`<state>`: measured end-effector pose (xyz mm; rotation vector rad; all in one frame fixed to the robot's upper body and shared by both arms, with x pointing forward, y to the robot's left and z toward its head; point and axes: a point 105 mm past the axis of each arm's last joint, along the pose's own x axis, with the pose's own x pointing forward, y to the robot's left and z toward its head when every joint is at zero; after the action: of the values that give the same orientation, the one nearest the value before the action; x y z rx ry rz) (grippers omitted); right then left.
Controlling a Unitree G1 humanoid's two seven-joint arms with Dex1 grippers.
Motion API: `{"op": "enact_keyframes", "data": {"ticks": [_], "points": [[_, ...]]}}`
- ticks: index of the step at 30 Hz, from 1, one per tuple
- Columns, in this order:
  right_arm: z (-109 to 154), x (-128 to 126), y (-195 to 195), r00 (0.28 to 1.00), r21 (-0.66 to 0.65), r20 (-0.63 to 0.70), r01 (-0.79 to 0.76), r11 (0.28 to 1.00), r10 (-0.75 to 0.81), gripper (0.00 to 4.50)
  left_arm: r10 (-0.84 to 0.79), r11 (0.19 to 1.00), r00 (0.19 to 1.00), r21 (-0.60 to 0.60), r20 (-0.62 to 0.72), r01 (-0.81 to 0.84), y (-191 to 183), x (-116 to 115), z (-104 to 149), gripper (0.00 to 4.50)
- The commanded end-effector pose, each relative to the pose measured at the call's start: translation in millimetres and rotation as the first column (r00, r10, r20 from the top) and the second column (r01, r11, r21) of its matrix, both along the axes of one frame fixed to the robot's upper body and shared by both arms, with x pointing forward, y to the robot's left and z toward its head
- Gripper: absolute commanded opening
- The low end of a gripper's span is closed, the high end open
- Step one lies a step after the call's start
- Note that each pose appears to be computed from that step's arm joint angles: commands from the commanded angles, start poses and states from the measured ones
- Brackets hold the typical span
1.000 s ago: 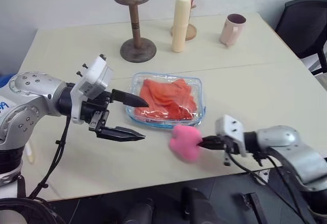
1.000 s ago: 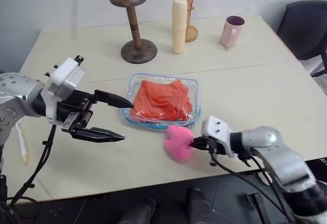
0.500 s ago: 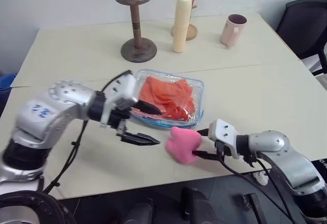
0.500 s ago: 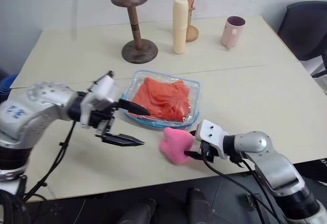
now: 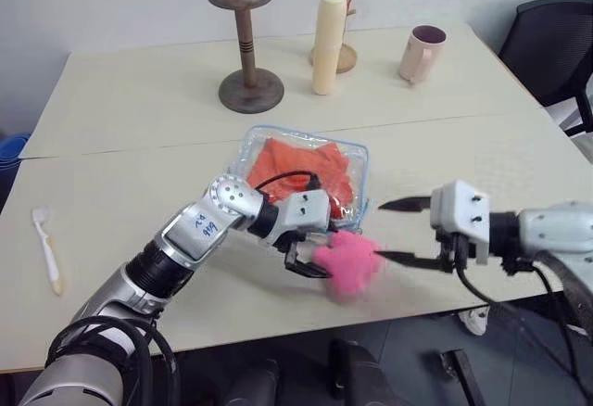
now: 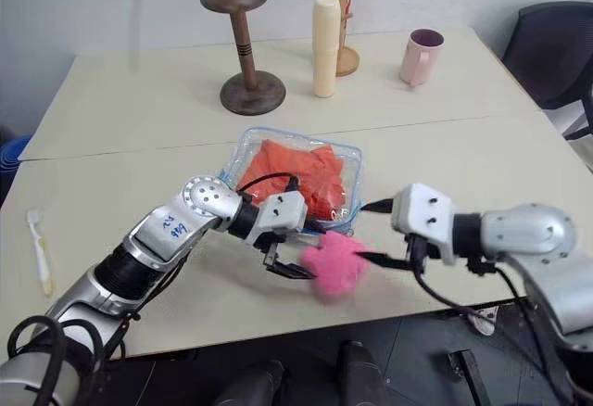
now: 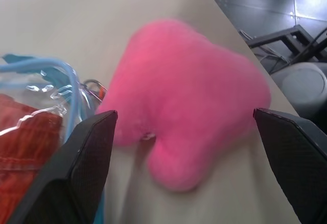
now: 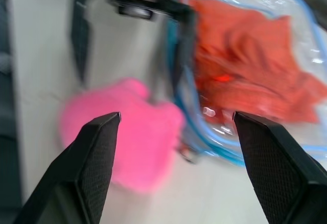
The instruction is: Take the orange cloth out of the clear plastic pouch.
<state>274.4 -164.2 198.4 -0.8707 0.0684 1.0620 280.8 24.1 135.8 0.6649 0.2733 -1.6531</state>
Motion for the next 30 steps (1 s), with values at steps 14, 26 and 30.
{"op": "enact_keyframes", "data": {"ticks": [14, 26, 30], "points": [[-30.9, 51.1, 29.1, 0.895, -0.267, 0.321, -0.228, 0.936, 0.31, 3.71, 0.017, 0.997, 1.0, -0.073, -0.014, -0.018, -17.7, -7.8, -6.5, 3.42], [-26.2, 59.1, 42.8, 0.864, -0.233, 0.355, -0.287, 0.929, 0.356, 0.45, 0.125, 0.989, 0.992, -0.079, -0.028, -0.127, 0.4, 0.1, -8.2, 0.02], [-22.7, 63.0, 37.7, 0.863, -0.251, 0.362, -0.274, 0.928, 0.353, 0.02, 0.212, 0.974, 0.977, -0.078, -0.018, -0.213, 18.7, 6.4, -6.0, 0.0]]}}
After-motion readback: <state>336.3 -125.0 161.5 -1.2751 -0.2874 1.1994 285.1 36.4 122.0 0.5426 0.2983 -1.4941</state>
